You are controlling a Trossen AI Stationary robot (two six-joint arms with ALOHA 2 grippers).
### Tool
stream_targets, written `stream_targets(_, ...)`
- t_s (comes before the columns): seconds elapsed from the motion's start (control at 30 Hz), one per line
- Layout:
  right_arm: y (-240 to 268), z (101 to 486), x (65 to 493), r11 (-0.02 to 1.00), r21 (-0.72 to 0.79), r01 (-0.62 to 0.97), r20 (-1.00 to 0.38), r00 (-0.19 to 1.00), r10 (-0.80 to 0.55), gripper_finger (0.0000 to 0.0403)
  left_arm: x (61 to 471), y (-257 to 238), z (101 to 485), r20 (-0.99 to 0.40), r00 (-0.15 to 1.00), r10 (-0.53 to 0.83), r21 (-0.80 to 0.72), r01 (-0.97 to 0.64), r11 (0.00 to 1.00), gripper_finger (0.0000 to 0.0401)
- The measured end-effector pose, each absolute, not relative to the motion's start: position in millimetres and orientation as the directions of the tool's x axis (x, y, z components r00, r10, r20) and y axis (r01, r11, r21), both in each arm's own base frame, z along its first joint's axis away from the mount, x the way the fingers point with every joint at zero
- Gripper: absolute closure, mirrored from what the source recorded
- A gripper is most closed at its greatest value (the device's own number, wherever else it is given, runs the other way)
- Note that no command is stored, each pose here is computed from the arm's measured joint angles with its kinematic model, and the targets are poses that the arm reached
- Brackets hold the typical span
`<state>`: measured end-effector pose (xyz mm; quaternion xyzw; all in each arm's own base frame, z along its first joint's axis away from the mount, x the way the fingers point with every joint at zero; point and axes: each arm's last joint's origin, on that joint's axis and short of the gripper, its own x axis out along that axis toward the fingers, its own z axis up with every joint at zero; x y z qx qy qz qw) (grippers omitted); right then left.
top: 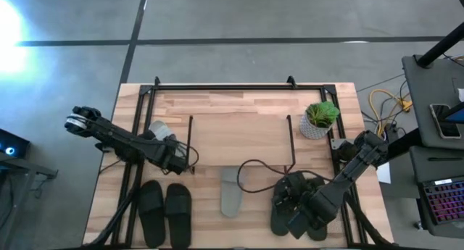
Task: Pick and place slides into the shelf
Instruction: Move the gray slide under the shelf
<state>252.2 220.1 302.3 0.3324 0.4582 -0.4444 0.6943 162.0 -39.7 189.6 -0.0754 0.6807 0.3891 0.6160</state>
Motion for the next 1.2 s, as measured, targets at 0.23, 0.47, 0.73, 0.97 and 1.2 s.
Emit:
stream_targets(0.23,216.8,302.4,255.0,0.403,0.042,0.914,-0.931,0.182,-0.316,0.0204,168.3,-14.4,188.4,-0.879,-0.267,0.396,0.472,-0.613,0.634,0.0265)
stream_targets(0.47,217.3,302.4,254.6,0.408,0.041,0.912,-0.931,0.183,-0.315,0.0204,171.7,2.6,187.0,-0.860,-0.276,0.429,0.500,-0.624,0.601,0.0272)
stream_targets(0.73,217.7,302.5,254.3,0.417,0.039,0.908,-0.931,0.185,-0.316,0.0204,173.6,3.1,169.5,-0.853,-0.267,0.449,0.508,-0.623,0.595,0.0272)
stream_targets(0.97,217.7,302.5,254.3,0.433,0.032,0.901,-0.930,0.185,-0.316,0.0204,171.9,4.8,160.9,-0.805,-0.313,0.504,0.584,-0.574,0.574,0.0272)
stream_targets(1.2,217.8,302.5,254.3,0.438,0.030,0.898,-0.930,0.185,-0.316,0.0204,174.4,5.2,154.4,-0.780,-0.341,0.525,0.620,-0.531,0.577,0.0280)
